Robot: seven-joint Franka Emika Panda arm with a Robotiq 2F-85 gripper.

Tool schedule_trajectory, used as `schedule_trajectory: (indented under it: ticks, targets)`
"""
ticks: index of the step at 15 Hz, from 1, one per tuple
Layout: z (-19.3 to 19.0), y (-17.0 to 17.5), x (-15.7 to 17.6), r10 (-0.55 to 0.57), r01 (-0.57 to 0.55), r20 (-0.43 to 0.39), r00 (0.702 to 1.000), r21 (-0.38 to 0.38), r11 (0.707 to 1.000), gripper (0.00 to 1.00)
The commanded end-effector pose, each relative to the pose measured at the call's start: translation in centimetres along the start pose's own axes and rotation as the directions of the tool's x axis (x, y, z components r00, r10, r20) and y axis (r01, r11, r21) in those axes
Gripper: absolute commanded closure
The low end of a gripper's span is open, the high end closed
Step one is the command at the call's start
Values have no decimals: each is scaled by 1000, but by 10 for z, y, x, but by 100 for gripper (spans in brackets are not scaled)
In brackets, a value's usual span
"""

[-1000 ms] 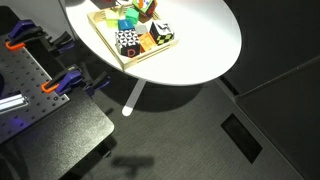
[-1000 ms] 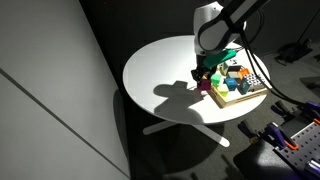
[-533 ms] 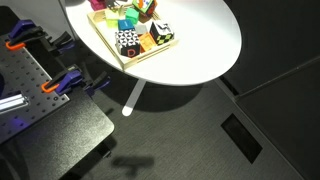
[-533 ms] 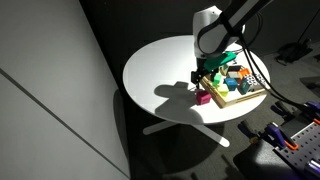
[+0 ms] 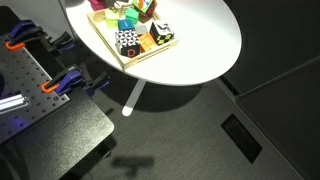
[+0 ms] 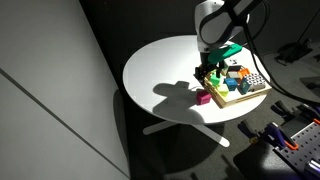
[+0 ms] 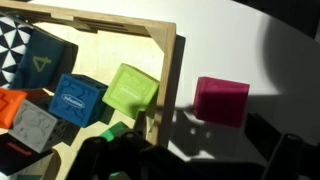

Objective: Remove the pink block from the crate and put it on the table

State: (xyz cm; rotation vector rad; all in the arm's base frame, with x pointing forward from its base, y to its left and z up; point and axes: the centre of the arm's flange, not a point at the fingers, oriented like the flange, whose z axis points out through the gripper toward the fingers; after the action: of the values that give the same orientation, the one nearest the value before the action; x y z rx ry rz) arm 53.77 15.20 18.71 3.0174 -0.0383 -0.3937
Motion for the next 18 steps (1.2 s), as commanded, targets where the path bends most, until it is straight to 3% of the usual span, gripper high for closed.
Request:
schedule_trajectory:
  ticks: [1,4,13,18]
  targets:
    - [-22,18,-18,-1,2,60,998,-18,1000,0]
    - [-33,28,-27,12,-10,73,997,-22,1000,0]
    - [-65,50,-53,37,-36,-25,999,15,999,0]
    - [-63,45,-43,52,-52,-14,999,7,999,0]
